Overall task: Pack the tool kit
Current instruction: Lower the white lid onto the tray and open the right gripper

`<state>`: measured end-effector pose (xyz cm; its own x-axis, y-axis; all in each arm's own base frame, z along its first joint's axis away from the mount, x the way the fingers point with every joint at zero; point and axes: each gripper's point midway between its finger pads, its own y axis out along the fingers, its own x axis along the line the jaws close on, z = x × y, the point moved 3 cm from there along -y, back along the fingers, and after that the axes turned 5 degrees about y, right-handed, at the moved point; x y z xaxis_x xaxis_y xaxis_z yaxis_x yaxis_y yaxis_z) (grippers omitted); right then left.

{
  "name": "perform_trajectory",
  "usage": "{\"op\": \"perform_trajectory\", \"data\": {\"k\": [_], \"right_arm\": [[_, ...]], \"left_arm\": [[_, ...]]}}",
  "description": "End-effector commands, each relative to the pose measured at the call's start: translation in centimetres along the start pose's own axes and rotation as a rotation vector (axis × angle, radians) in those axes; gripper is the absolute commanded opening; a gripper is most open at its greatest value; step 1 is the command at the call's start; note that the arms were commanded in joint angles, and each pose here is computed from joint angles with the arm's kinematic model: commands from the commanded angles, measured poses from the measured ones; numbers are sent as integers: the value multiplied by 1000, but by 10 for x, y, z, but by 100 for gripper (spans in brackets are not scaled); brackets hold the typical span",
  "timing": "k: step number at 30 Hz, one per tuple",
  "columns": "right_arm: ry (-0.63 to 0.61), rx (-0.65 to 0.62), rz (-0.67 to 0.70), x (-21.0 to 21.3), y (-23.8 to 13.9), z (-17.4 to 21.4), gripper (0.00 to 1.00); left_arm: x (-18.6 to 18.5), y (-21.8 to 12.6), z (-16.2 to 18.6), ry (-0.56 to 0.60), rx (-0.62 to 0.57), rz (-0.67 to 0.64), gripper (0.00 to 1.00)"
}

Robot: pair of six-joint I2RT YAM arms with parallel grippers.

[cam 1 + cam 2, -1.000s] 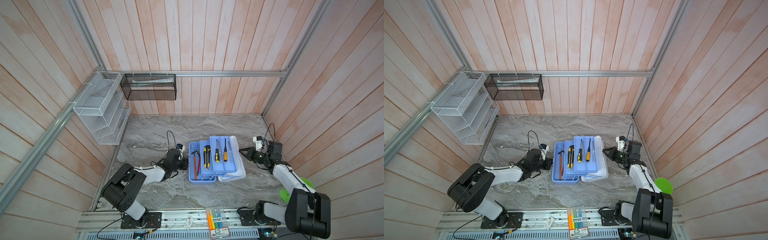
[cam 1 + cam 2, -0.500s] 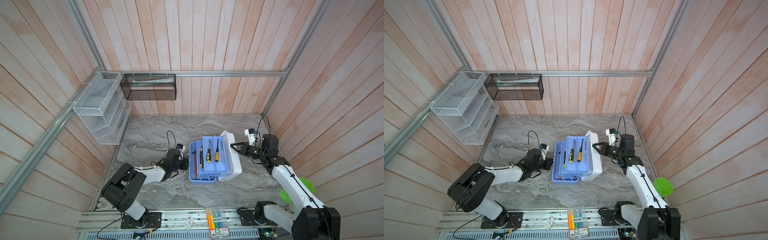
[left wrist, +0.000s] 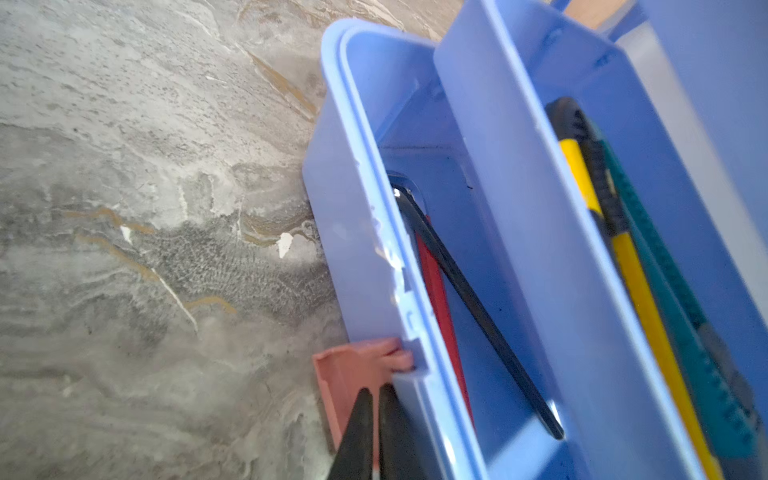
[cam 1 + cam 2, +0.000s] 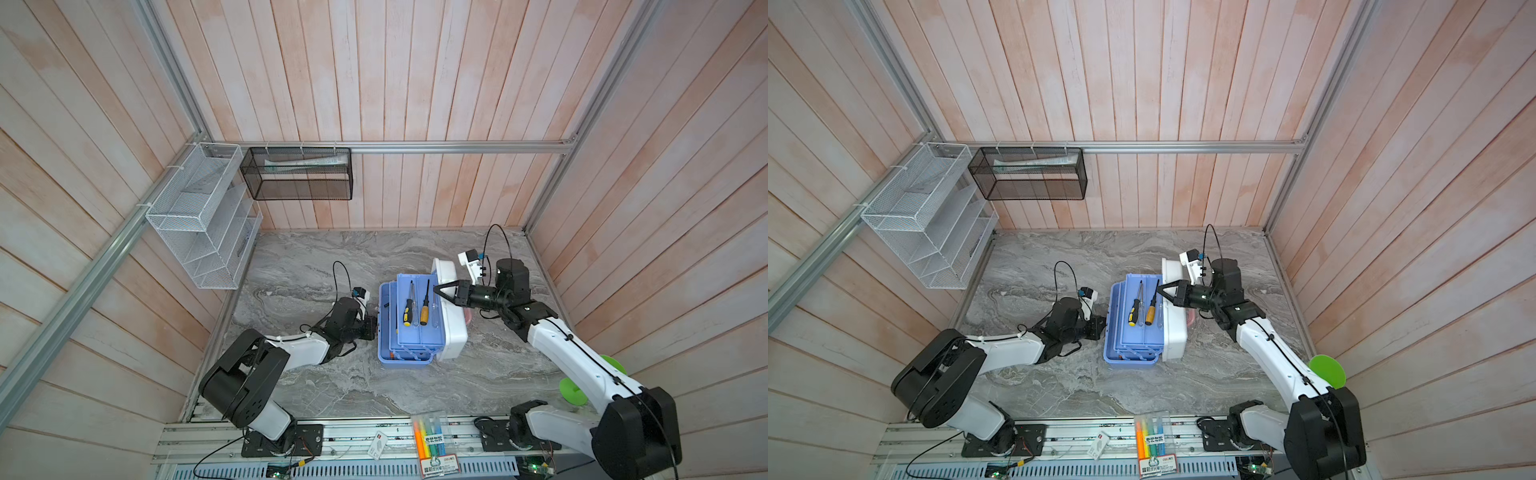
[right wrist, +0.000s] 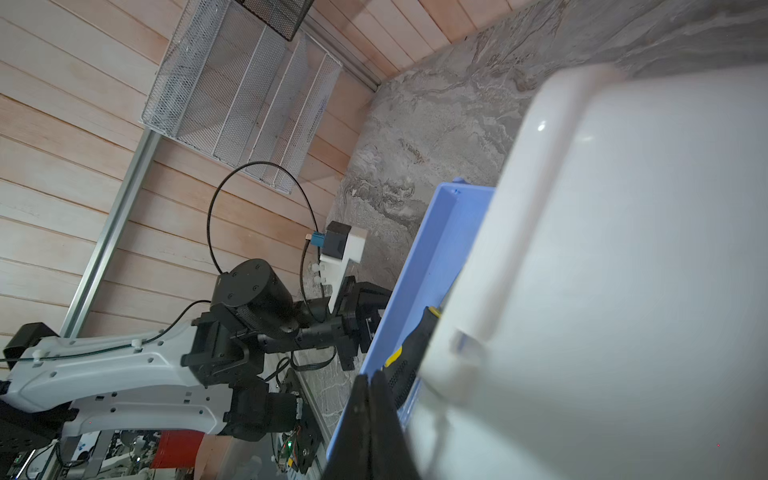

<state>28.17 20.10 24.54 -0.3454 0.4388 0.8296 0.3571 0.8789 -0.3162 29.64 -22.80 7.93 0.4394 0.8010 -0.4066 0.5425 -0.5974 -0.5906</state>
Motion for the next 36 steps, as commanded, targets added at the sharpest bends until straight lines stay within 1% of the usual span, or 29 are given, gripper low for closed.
{"op": "perform_trajectory", "data": {"k": [1,7,10,18,22,25,28,29,31,32,34,36], "right_arm": [[54,68,45,-14,20,16,0],[15,115,-28,-1,55,20,0],[-1,147,-33,3,74,19,0],[-73,226,-100,31,123,20,0],[-117,249,-120,45,140,17,0],[-177,234,-128,62,139,5,0],[-241,182,-64,70,126,-11,0],[-250,163,-28,67,118,-17,0],[-261,130,72,55,104,-25,0],[-265,104,143,46,94,-29,1],[-264,77,277,27,75,-30,15],[-264,61,364,14,55,-26,26]], "left_arm": [[-16,-5,-11,41,-44,79,9],[-15,-6,-9,37,-42,78,9],[-14,-8,-8,36,-40,75,10],[-10,-12,-5,34,-48,54,9],[-6,-15,-6,20,-57,25,9],[0,-21,-12,1,-68,-11,9],[2,-33,-22,-8,-92,-43,10],[3,-38,-26,-14,-106,-53,12],[2,-47,-32,-28,-127,-68,18],[-1,-51,-36,-27,-137,-54,24],[-11,-57,-40,-44,-153,-3,35],[-25,-63,-41,-55,-162,87,42]]}}
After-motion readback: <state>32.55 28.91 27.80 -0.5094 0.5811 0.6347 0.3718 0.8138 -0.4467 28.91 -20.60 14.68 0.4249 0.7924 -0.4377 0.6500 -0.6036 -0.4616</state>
